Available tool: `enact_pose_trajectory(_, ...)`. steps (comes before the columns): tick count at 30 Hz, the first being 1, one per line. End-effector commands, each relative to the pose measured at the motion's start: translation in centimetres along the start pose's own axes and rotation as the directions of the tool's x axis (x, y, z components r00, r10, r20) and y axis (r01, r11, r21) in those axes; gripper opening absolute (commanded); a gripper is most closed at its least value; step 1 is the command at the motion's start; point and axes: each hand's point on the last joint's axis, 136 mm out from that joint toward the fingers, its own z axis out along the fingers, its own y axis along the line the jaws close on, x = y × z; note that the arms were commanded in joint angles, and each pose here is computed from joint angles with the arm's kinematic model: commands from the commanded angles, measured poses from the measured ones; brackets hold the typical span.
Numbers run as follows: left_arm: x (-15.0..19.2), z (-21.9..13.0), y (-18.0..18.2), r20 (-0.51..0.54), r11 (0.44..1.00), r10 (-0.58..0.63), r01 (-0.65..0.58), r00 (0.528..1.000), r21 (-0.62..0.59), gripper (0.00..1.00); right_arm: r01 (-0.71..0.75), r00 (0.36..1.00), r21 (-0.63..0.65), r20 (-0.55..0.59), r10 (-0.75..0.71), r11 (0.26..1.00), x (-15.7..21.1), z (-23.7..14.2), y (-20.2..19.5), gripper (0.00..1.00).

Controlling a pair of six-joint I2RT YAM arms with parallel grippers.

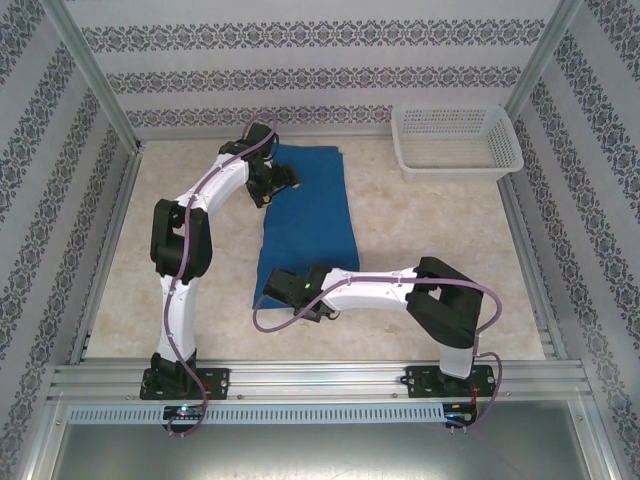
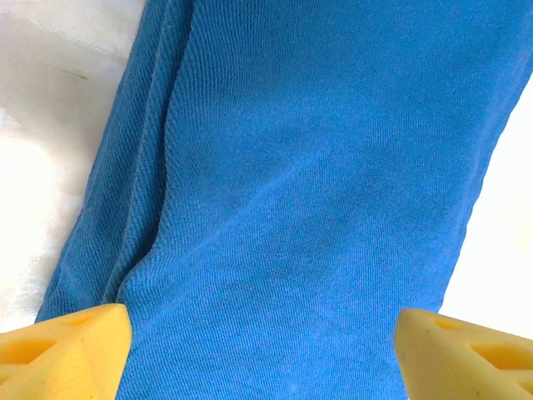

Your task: Roll up the long pants

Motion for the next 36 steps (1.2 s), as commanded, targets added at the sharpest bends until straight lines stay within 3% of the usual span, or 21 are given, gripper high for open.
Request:
enact_pose_trajectory(1,0.0,-2.0,0.0,0.023,1.0,0.015,-0.015,1.0,-0.008,0.83,0.026,1.0,0.018,0.011,-0.026,1.0,-0.6,0.7,0.6,0.85)
enact_pose_trajectory(9,-0.1,-1.9,0.2,0.025,1.0,0.011,-0.011,1.0,-0.014,0.84,0.039,0.999,-0.017,-0.007,-0.04,0.999,0.0,1.4,2.7,0.82)
enact_pose_trajectory(16,-0.2,-1.8,0.3,0.025,1.0,0.012,-0.012,1.0,-0.018,0.85,0.03,1.0,-0.025,0.006,-0.029,0.999,0.2,-0.4,3.3,0.83)
enact_pose_trajectory(21,0.0,-1.4,0.0,0.008,1.0,-0.001,0.001,1.0,-0.001,0.85,0.056,0.998,-0.019,-0.025,-0.056,0.998,0.8,1.2,4.0,0.82)
enact_pose_trajectory(26,-0.1,-1.6,0.2,0.015,1.0,0.007,-0.007,1.0,-0.012,0.85,0.089,0.996,0.02,-0.018,-0.088,0.996,0.6,3.0,3.9,0.76)
enact_pose_trajectory(33,-0.1,-1.8,0.3,0.016,1.0,0.009,-0.008,1.0,-0.017,0.85,0.084,0.996,0.031,-0.019,-0.083,0.996,0.4,4.3,1.7,0.45)
enact_pose_trajectory(34,-0.2,-1.9,0.2,0.02,1.0,0.008,-0.008,1.0,-0.015,0.85,0.074,0.997,0.027,-0.016,-0.073,0.997,0.3,4.1,1.4,0.37)
enact_pose_trajectory(36,-0.1,-1.8,0.3,0.018,1.0,0.007,-0.007,1.0,-0.018,0.85,0.058,0.998,0.016,-0.01,-0.058,0.998,0.2,3.6,1.0,0.05)
